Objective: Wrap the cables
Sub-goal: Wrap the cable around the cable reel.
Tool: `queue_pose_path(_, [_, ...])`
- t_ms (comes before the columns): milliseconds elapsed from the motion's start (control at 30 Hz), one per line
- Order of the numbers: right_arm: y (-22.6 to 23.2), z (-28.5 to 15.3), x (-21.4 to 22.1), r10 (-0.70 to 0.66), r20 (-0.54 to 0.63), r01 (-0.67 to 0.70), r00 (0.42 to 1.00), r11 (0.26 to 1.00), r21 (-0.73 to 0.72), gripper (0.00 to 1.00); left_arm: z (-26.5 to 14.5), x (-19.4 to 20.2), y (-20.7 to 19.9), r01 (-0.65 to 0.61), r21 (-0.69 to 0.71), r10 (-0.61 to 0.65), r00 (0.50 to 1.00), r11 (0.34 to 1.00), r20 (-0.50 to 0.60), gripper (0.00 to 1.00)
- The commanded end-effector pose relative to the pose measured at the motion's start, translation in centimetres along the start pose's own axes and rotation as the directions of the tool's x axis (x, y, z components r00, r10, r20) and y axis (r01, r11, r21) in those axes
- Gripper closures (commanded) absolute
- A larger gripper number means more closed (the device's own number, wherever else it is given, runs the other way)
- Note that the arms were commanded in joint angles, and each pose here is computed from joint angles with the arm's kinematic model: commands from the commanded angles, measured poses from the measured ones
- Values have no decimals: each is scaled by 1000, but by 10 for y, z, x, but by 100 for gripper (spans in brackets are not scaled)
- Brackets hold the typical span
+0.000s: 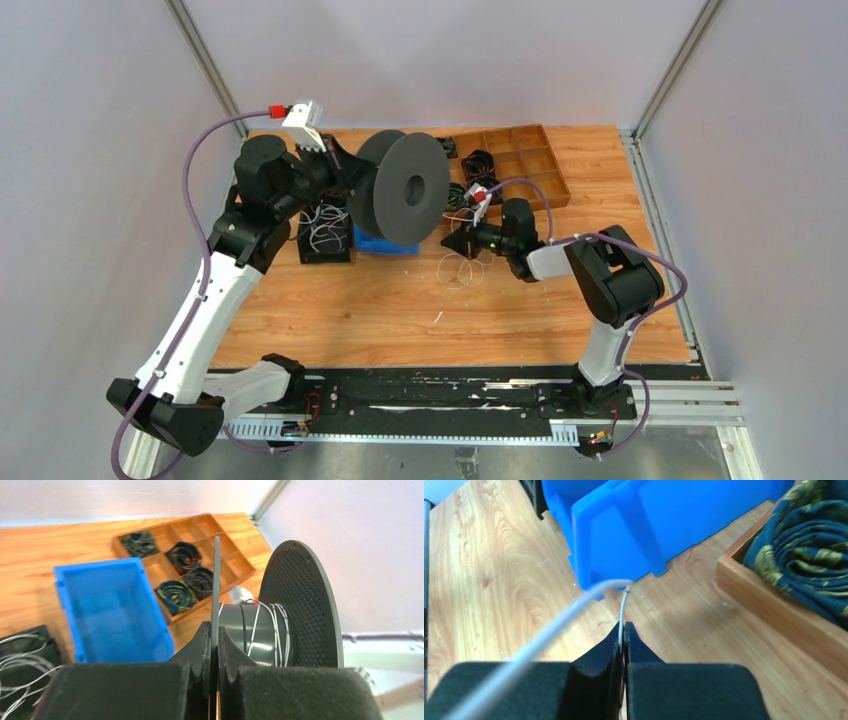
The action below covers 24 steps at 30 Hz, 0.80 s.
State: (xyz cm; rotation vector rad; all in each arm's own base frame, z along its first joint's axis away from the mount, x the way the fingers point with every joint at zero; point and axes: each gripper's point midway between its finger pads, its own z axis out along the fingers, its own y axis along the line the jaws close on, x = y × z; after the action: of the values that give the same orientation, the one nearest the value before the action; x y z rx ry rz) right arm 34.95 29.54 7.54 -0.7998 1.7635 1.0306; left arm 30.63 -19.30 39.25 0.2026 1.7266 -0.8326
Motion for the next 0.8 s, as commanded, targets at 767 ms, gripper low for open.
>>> queue_pose_path(767, [98, -13, 53, -211, -197, 162, 958, 958, -238, 99, -24, -55, 91, 171, -349, -90, 968, 922, 236, 100])
